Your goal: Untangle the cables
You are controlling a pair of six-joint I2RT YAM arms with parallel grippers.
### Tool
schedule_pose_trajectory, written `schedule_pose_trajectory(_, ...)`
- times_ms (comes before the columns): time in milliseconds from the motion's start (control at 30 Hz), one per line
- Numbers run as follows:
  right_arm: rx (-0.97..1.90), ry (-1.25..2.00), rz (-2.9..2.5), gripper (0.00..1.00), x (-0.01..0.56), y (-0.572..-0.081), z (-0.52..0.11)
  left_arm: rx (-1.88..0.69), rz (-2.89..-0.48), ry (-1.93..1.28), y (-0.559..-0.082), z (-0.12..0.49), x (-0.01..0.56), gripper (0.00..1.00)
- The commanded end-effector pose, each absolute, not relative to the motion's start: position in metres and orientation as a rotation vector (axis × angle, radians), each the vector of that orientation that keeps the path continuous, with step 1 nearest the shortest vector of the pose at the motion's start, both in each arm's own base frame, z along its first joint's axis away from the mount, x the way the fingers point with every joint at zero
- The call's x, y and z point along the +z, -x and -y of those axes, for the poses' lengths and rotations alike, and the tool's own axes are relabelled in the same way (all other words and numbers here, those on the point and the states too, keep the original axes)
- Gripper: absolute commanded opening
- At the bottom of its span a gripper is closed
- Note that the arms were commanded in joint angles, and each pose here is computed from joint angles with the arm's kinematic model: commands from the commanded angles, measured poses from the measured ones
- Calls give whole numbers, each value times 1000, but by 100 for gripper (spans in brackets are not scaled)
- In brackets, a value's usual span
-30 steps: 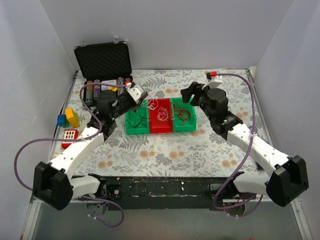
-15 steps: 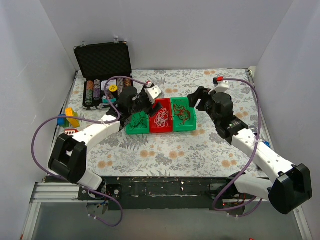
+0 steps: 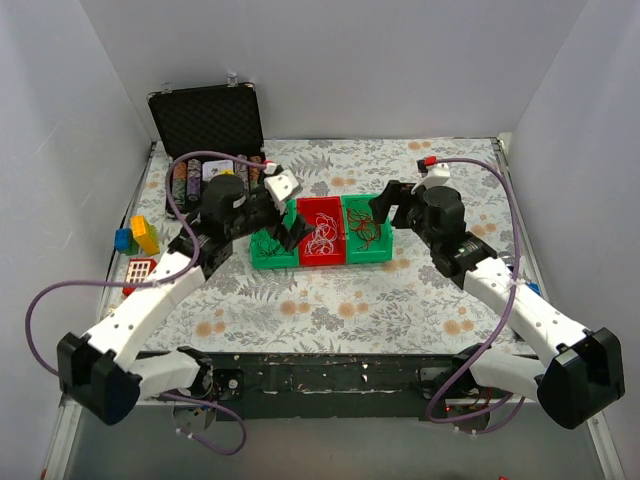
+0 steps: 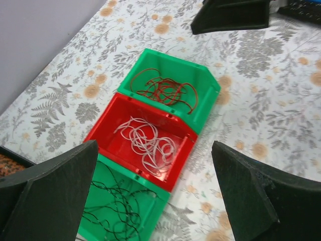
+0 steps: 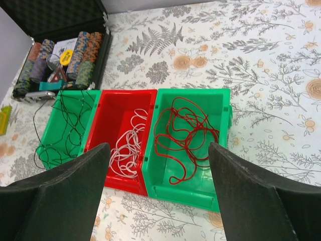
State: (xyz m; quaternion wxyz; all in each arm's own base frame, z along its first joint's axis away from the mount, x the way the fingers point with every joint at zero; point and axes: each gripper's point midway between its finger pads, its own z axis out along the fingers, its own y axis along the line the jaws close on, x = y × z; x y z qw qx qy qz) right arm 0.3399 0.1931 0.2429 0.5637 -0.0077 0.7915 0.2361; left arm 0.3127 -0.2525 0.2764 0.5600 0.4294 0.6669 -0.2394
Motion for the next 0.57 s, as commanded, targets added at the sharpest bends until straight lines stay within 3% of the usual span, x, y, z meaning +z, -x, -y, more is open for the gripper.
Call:
schedule_pose_trajectory(0, 552, 56, -1819, 88, 254, -332, -187, -635, -1668, -915, -274, 232, 276, 98)
schedule_pose_trajectory(533, 496, 96, -1800, 88, 241, -313, -170, -521, -1616, -497, -272, 182, 286, 98)
